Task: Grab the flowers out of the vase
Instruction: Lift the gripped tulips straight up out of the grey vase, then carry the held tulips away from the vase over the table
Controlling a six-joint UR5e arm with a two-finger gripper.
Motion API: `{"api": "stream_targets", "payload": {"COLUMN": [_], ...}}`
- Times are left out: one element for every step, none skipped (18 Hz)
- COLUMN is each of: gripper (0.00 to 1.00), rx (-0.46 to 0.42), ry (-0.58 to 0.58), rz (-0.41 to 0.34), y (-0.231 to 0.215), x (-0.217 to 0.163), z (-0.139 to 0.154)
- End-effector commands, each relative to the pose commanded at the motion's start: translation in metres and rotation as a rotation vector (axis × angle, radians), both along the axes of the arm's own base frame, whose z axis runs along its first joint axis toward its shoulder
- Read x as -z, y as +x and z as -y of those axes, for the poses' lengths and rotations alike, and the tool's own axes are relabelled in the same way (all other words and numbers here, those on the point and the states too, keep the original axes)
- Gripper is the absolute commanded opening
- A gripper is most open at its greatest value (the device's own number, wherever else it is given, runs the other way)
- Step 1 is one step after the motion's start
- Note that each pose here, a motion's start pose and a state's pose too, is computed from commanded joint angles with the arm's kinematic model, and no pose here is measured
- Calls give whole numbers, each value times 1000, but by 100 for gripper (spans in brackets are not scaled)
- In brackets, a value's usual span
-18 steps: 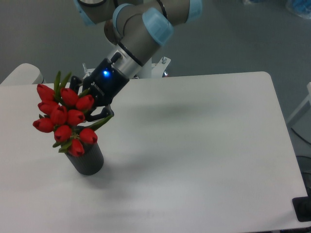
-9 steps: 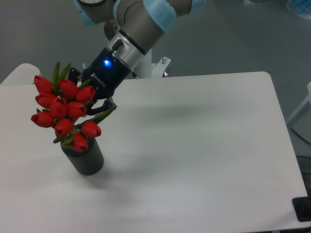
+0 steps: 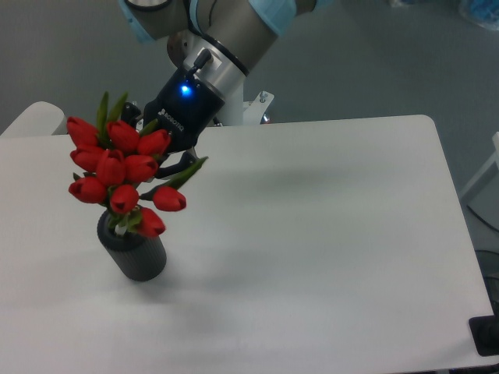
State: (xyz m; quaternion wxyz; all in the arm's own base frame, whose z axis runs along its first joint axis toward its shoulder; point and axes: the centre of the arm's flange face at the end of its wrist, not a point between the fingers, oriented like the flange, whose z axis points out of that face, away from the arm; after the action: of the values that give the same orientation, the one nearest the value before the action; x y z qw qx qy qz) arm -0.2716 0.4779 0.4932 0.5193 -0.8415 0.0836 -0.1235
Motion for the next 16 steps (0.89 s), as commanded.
{"api": "stream_targets", "payload": {"gripper": [25, 25, 25, 25, 25, 25, 25, 25, 25, 25, 25, 25, 25, 25, 25, 25], "rx": [-1, -7, -16, -20, -24, -22, -28, -33, -34, -36, -40, -48, -54, -70, -86, -94], "ry": [11, 20, 26, 30, 32, 37, 37, 38, 38, 38, 38, 39, 41, 42, 44, 51], "rz": [6, 15, 17, 18, 18, 19, 20, 20, 20, 20, 20, 16, 10, 7, 3, -8], "y": [-3, -6, -10, -12, -13, -12, -12, -14, -14, -14, -16, -21, -25, -33, -41, -48], "x": [-2, -4, -7, -8, -10, -12, -14, -15, -15, -15, -15, -15, -15, -15, -16, -18], "z": [3, 6, 10, 12, 14, 14, 16, 18, 18, 19, 21, 23, 26, 31, 35, 39]}}
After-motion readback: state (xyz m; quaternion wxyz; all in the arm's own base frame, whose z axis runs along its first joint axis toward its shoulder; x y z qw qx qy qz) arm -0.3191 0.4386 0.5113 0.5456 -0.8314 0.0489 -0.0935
